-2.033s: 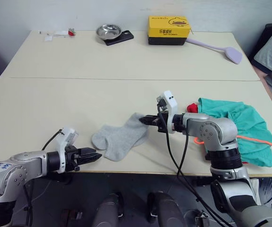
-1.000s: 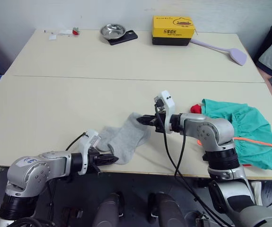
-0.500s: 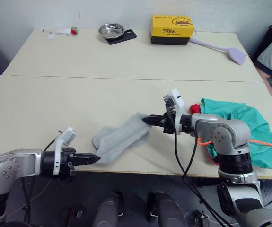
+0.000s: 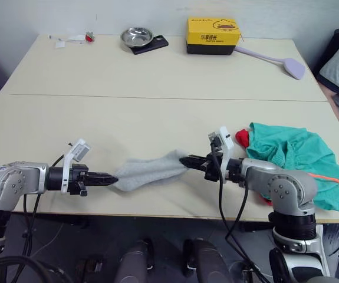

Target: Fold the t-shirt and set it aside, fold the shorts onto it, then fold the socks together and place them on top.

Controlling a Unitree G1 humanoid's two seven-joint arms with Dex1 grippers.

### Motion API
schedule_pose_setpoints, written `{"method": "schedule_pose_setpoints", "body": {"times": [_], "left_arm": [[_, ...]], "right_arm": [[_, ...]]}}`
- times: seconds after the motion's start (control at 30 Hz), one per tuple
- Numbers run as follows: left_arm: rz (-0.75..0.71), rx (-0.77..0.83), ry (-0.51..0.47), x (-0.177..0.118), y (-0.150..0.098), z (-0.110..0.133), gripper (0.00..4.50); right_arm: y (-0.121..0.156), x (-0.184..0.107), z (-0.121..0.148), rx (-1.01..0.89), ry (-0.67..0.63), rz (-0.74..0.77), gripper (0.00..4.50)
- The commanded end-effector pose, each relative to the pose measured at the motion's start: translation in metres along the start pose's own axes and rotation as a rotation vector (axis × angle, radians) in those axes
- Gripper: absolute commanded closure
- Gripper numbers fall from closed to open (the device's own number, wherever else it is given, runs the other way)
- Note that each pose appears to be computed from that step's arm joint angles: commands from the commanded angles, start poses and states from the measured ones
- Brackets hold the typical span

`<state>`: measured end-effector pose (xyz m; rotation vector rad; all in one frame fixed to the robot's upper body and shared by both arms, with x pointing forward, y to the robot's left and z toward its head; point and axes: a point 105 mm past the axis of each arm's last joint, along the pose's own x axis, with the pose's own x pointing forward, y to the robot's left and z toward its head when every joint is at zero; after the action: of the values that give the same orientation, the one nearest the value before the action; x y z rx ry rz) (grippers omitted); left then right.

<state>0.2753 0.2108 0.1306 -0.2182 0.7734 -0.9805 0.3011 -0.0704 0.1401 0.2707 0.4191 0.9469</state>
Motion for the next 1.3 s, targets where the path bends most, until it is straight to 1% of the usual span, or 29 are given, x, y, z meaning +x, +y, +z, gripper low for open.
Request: {"method": "schedule_pose_setpoints", "body": {"times": [0.03,0.37,0.57,0.67,1.3], "left_arm": [[0.022,0.032,-0.01,-0.007,0.004,0.008,4.45],[0.01,0.053,-0.04,-0.005,0.006,0.016,4.45],[-0.001,0.048,-0.027,0.004,0.005,0.009,4.45],[0.003,0.049,-0.035,0.006,0.006,0.009,4.45],[0.046,0.053,-0.079,-0.004,0.016,0.013,4.45]], "right_arm": [[0.006,-0.002,0.006,-0.063,-0.054,-0.008,4.5],[0.004,0.004,0.011,-0.118,-0.135,-0.008,4.5],[0.0,0.01,0.005,-0.154,-0.095,-0.019,4.5],[0.0,0.011,0.004,-0.156,-0.088,-0.018,4.5],[0.002,0.024,-0.002,-0.185,-0.059,0.008,4.5]]}}
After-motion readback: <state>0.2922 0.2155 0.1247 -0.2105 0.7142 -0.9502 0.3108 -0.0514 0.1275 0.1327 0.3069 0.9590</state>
